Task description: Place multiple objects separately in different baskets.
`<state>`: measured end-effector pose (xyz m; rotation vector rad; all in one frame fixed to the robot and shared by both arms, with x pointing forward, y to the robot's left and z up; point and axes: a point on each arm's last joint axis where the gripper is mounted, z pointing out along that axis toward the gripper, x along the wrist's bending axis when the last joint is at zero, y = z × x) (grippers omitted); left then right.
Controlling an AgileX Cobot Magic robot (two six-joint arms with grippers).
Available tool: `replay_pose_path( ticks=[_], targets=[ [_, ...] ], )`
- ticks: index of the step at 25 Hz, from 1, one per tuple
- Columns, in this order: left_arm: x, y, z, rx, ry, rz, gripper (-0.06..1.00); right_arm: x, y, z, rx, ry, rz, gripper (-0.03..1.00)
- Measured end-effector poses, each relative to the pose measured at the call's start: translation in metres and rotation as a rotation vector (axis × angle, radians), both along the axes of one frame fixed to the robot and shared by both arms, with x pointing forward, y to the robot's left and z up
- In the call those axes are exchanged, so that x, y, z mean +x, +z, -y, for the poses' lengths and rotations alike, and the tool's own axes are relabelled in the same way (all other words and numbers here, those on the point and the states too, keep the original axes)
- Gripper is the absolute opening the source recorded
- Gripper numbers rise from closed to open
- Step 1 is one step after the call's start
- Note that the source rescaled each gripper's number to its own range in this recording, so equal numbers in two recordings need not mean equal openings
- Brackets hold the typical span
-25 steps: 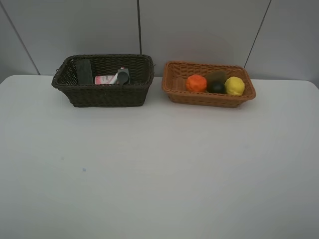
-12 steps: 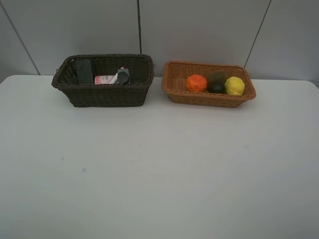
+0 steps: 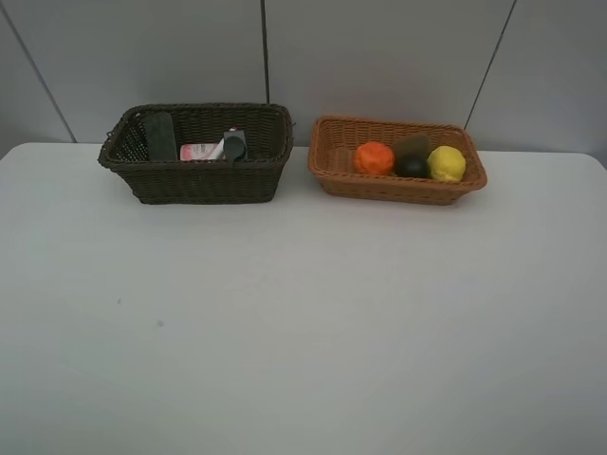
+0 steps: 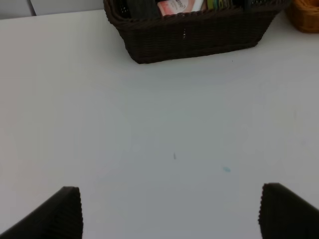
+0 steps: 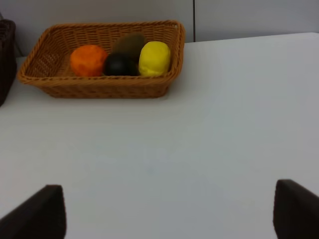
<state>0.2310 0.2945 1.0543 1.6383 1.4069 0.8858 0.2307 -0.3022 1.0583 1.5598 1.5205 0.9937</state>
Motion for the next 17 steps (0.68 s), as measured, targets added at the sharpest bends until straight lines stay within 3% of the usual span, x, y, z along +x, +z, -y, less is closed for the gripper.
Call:
replay_pose_path(
  ticks=[17],
  targets=[
    [0.0000, 0.0000, 0.0000, 0.000, 0.000, 0.000, 0.92, 0.0000, 0.0000, 0.0001, -0.001, 0.000, 0.000, 0.95]
  ],
)
